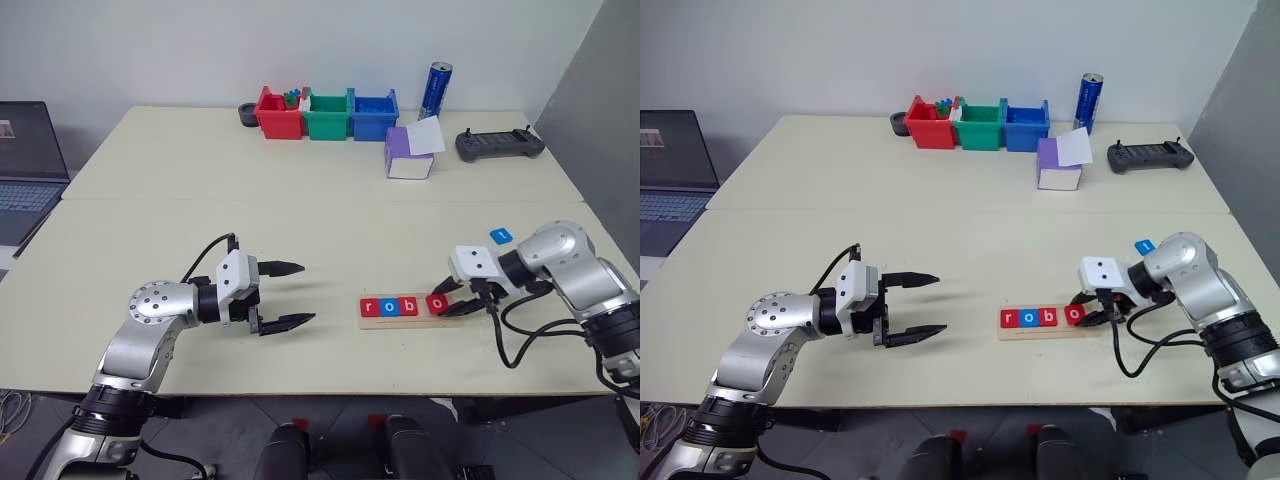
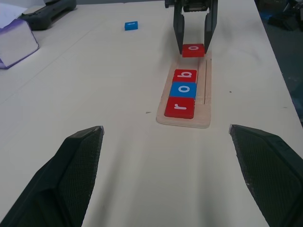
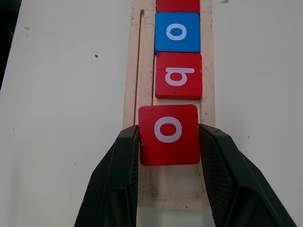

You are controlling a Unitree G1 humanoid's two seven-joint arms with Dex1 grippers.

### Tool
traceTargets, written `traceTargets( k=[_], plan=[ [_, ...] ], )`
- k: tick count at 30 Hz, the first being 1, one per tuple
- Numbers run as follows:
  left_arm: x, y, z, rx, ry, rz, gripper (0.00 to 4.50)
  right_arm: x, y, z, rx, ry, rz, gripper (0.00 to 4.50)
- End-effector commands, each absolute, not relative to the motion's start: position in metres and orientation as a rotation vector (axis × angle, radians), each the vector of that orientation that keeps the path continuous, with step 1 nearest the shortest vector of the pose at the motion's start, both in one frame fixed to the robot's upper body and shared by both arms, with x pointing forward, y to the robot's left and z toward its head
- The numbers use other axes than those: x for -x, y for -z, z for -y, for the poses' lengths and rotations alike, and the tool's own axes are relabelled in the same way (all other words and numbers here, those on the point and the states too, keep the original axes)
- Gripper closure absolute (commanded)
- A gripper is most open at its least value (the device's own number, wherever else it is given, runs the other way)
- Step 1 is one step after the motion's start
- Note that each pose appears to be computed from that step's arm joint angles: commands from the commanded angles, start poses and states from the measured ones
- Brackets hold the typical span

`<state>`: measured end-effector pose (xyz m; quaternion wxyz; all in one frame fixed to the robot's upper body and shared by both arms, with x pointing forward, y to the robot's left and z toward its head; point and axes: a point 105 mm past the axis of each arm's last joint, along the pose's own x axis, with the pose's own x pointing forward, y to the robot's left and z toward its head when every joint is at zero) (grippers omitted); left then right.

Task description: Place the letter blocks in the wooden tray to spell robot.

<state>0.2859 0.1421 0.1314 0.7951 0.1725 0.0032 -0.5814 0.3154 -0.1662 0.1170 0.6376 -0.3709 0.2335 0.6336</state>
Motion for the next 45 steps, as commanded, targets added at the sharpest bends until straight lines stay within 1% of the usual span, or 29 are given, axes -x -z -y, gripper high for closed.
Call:
traceTargets(
  k=[1,8,15,19,29,34,45],
  plan=[
    [-0.284,-0.141,-0.141,-0.397,1.249,0.028,0.0,-0.321,-0.122,0.158,0.869,-1.428,-0.511,3.05],
    [-0.285,-0.141,-0.141,-0.4,1.249,0.026,0.0,-0.325,-0.114,0.157,0.894,-1.415,-0.525,3.05],
    [-0.284,-0.14,-0.141,-0.397,1.245,0.025,0.0,-0.327,-0.114,0.159,0.899,-1.407,-0.533,3.05],
    [-0.284,-0.14,-0.141,-0.395,1.244,0.023,0.0,-0.326,-0.117,0.162,0.903,-1.408,-0.541,3.05],
    [-0.284,-0.138,-0.141,-0.395,1.244,0.024,0.0,-0.322,-0.113,0.157,0.894,-1.435,-0.551,3.05],
    [-0.283,-0.139,-0.141,-0.388,1.24,0.028,0.0,-0.324,-0.111,0.158,0.895,-1.418,-0.566,3.05],
    [-0.282,-0.139,-0.14,-0.382,1.236,0.03,0.0,-0.325,-0.117,0.151,0.886,-1.418,-0.562,3.05]
  ],
)
